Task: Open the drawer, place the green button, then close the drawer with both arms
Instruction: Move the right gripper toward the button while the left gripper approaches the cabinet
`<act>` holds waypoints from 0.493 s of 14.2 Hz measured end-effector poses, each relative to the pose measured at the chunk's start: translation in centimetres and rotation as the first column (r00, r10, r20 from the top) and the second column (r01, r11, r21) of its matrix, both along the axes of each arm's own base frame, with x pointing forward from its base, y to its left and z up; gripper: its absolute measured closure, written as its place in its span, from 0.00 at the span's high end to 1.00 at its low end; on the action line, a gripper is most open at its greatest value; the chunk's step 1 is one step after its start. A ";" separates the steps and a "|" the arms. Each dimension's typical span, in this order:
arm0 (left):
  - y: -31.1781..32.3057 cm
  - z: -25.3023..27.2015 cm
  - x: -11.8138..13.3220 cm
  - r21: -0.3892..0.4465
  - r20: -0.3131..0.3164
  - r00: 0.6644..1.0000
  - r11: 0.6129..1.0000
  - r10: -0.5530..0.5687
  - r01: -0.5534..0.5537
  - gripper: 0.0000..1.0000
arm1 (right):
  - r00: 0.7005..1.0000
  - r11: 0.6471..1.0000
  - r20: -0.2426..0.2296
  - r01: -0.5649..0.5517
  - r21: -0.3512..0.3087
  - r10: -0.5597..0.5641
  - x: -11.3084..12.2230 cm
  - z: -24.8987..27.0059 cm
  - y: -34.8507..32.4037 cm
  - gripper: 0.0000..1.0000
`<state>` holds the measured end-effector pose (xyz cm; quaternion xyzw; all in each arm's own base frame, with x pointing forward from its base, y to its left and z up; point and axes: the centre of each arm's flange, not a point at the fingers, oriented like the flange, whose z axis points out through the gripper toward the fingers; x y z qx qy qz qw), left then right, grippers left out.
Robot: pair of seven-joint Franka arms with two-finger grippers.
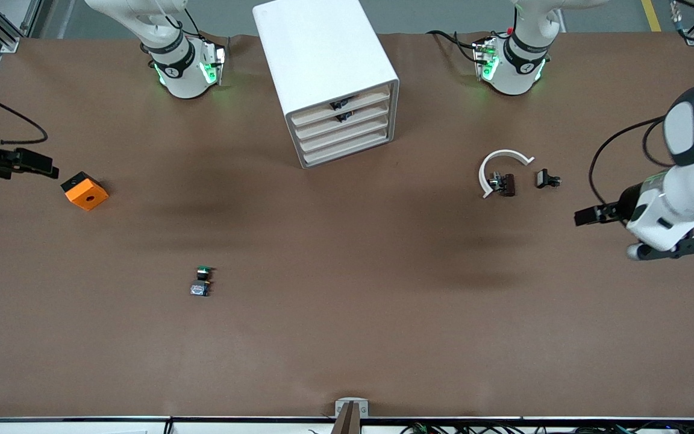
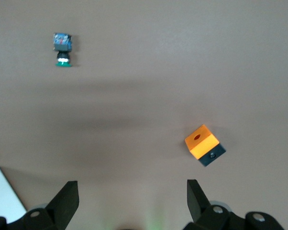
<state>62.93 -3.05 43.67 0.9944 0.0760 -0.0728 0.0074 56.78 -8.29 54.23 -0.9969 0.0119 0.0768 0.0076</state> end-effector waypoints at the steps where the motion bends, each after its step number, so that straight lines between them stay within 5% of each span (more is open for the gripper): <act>1: -0.9 -1.1 0.4 0.000 0.001 1.000 1.000 0.021 -0.021 1.00 | 1.000 1.000 0.010 0.012 -0.003 -0.012 0.4 -0.4 -0.7 1.00; 7: -10.6 -6.4 0.5 0.055 -0.030 0.983 0.982 0.182 -0.180 1.00 | 0.997 0.998 0.066 0.044 0.037 -0.046 2.8 -3.0 -0.7 1.00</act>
